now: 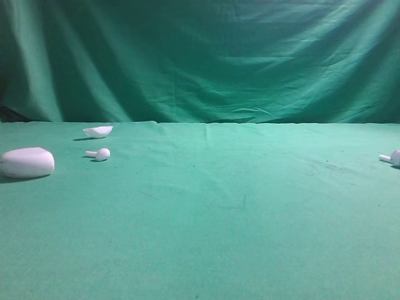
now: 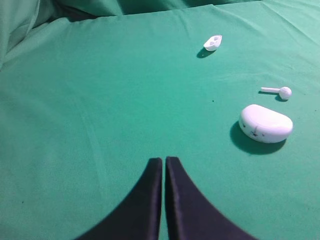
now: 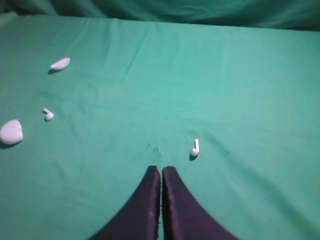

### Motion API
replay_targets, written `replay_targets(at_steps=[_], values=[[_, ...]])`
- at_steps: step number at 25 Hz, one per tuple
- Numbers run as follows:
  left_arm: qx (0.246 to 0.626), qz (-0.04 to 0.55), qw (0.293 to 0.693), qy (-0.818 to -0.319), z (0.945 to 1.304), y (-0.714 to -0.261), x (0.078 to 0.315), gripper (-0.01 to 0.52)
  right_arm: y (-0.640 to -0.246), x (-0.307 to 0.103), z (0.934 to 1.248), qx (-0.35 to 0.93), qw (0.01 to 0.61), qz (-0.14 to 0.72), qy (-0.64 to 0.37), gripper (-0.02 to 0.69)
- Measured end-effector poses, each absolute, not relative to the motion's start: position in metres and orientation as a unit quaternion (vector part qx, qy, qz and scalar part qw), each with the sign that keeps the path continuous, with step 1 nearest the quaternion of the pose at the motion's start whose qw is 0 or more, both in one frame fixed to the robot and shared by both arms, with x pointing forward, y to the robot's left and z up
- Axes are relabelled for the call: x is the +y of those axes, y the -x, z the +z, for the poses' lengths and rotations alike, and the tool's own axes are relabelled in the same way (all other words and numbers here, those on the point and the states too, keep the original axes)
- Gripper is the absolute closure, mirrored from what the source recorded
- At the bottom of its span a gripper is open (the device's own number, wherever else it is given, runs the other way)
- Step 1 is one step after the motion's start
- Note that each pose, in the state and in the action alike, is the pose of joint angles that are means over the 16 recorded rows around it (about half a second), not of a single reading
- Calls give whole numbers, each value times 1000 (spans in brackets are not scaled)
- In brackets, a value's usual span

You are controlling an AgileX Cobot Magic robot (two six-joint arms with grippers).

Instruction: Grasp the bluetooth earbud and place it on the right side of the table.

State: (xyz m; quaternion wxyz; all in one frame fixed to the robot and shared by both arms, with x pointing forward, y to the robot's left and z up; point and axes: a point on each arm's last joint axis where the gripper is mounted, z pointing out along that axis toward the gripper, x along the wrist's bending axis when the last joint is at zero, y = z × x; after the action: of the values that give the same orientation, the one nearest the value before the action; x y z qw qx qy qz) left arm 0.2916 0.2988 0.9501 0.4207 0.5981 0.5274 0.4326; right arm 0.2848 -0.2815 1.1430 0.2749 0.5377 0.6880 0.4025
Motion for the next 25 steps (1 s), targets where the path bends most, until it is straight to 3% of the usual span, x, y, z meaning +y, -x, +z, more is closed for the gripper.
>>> replay_targets(at_steps=[11,17,25], values=[[527,433,421,-598,950,-292,299,514,-234,-289,1123,668,299,459,-503,649],[527,433,421,-598,950,-292,299,514,-232,-292,1120,658,320,461,-502,631],[527,433,421,-598,950,-292,299,514,-248,-296,1098,608,405,478,-487,616]])
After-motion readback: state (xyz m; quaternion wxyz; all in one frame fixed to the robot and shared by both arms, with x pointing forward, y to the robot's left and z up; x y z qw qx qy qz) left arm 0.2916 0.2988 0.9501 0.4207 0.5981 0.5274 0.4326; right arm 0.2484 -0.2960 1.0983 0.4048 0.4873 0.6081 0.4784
